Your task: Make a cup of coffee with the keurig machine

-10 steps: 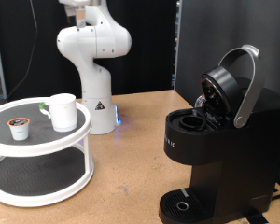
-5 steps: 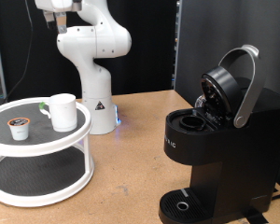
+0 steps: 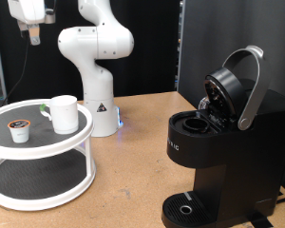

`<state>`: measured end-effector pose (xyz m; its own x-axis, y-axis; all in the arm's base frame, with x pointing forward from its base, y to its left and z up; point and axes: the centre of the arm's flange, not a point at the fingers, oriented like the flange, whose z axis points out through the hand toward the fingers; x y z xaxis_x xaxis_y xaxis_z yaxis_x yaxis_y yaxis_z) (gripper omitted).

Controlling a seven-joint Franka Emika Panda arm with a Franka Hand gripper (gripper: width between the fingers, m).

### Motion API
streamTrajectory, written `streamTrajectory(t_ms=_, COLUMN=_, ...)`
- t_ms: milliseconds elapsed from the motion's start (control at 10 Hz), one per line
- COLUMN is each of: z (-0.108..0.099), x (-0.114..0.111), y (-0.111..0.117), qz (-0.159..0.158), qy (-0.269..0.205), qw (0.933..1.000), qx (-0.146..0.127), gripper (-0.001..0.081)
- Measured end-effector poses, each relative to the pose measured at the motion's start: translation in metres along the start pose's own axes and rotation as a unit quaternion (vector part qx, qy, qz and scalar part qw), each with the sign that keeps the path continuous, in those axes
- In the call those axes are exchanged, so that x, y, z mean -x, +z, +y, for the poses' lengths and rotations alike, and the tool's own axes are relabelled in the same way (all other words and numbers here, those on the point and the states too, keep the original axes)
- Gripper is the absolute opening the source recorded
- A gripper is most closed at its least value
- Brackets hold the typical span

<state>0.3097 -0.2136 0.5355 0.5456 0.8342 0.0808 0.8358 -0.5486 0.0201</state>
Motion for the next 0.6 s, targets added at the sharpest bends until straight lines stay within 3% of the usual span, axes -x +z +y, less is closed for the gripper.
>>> streamTrajectory(t_ms=200, z=-0.001, x=0.000, y=0.002, qz=-0.011, qy=-0.007, qw=0.9999, qx=-0.006, gripper=0.0807)
streamTrajectory(t_ms=400, z=0.004, x=0.007, y=0.008, qz=-0.045, qy=-0.021, qw=0.9987, qx=-0.014, gripper=0.0807)
streamTrajectory(t_ms=600, z=0.015, x=0.017, y=0.013, qz=-0.050, qy=-0.017, qw=0.9984, qx=-0.020, gripper=0.0807)
